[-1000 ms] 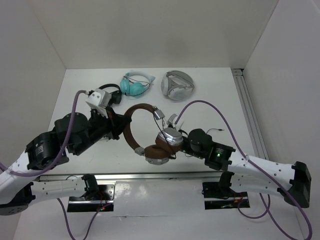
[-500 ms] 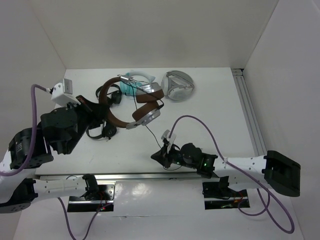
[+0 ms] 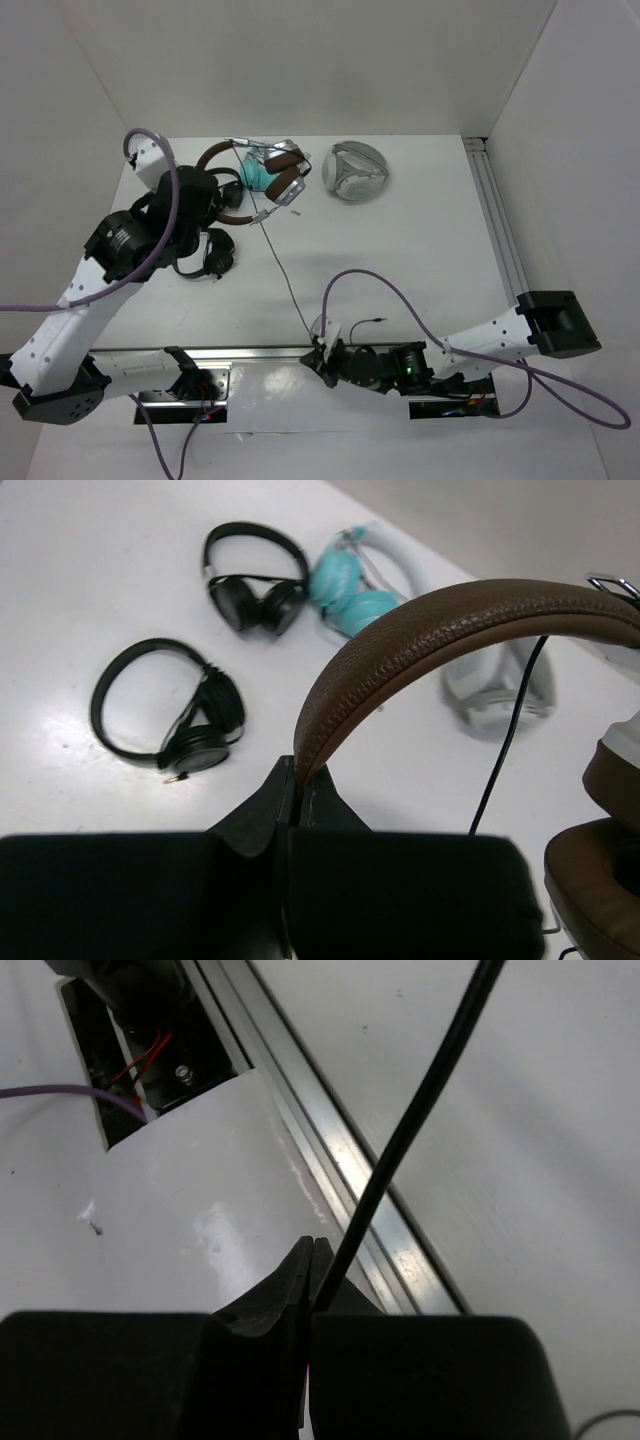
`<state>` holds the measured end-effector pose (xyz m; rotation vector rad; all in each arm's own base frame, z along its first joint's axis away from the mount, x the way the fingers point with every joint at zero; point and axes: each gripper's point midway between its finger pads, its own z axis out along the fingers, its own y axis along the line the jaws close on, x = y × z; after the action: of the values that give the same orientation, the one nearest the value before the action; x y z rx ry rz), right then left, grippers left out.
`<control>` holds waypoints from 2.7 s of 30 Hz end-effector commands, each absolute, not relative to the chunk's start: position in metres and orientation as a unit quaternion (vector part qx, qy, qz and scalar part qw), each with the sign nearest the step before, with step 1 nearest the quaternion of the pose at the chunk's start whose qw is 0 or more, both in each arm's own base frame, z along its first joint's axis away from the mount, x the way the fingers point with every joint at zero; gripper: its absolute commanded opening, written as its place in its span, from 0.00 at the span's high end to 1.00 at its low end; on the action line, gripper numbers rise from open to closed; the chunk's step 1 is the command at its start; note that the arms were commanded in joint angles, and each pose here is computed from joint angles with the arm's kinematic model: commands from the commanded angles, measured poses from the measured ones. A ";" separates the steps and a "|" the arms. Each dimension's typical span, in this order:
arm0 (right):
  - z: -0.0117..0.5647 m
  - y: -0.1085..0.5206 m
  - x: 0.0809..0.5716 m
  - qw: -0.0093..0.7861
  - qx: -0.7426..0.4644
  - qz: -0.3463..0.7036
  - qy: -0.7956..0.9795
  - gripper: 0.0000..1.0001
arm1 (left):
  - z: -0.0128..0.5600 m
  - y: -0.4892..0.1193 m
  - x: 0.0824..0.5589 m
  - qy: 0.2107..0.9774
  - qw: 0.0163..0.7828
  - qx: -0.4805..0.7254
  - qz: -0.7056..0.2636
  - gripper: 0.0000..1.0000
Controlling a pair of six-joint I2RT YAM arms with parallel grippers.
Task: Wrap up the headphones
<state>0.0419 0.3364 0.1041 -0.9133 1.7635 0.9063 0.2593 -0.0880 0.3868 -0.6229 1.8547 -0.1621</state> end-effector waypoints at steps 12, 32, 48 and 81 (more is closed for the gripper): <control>0.185 0.378 -0.008 0.512 -0.437 0.257 0.694 1.00 | 0.283 -0.074 0.299 0.840 0.464 -0.280 0.033 1.00; 0.333 0.287 0.103 0.657 -0.350 0.044 0.666 1.00 | 0.215 -0.154 0.202 0.920 0.376 0.110 0.004 1.00; 0.356 0.268 0.141 0.648 -0.325 0.054 0.687 1.00 | 0.222 -0.182 0.143 0.909 0.336 0.222 -0.104 1.00; 0.258 0.322 0.203 0.559 -0.334 0.367 0.665 0.87 | 0.403 -0.203 0.126 0.769 0.492 0.196 -0.356 1.00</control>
<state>0.2165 0.2984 0.2280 -0.8480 1.7270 0.6350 0.1140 -0.1944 0.3556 0.6647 1.9774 -0.7609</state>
